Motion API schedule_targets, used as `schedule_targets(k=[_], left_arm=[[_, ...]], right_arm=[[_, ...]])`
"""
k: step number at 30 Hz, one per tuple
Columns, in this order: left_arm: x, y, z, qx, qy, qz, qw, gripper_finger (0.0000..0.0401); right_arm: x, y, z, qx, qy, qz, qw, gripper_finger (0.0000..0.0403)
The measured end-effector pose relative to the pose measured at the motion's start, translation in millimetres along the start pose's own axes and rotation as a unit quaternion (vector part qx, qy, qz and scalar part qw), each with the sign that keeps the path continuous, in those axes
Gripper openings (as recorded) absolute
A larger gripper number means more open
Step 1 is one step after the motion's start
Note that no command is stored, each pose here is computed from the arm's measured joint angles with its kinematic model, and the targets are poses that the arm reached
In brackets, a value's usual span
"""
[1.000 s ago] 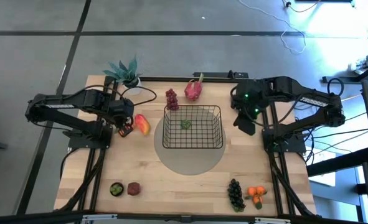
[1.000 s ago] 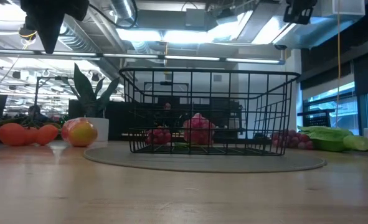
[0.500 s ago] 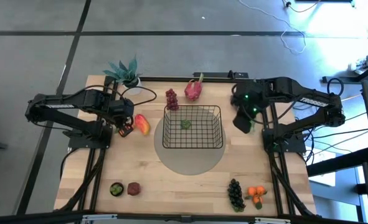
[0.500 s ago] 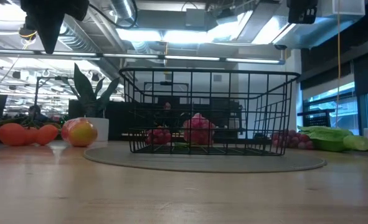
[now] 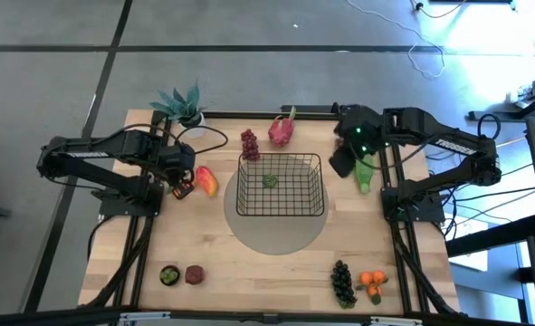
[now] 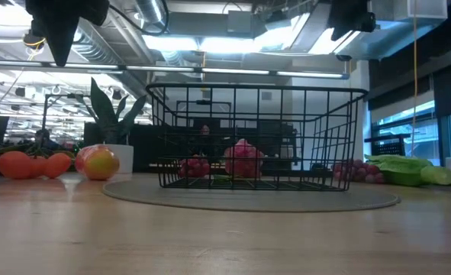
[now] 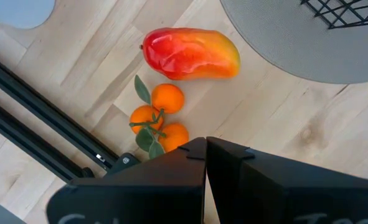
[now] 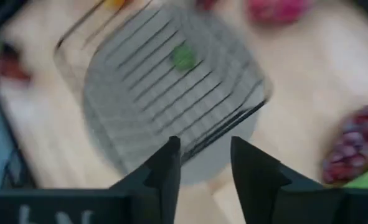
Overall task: Build produce basket
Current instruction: Put the pink dragon fruit into the black wire basket
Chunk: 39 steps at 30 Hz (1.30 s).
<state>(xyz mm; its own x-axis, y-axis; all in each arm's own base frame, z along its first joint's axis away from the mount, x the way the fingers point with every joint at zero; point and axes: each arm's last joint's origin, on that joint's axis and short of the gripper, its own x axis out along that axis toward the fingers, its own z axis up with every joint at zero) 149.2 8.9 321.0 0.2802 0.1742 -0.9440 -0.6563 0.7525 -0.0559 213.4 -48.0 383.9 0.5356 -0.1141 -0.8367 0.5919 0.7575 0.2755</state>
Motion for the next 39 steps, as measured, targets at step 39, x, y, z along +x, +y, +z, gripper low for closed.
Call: schedule_targets(k=[39], left_arm=[[0, 1, 5, -0.123, -0.058, 0.037, 0.99, 0.0]], right_arm=[[216, -175, 128, 0.389, -0.078, -0.018, 0.918, 0.0135]])
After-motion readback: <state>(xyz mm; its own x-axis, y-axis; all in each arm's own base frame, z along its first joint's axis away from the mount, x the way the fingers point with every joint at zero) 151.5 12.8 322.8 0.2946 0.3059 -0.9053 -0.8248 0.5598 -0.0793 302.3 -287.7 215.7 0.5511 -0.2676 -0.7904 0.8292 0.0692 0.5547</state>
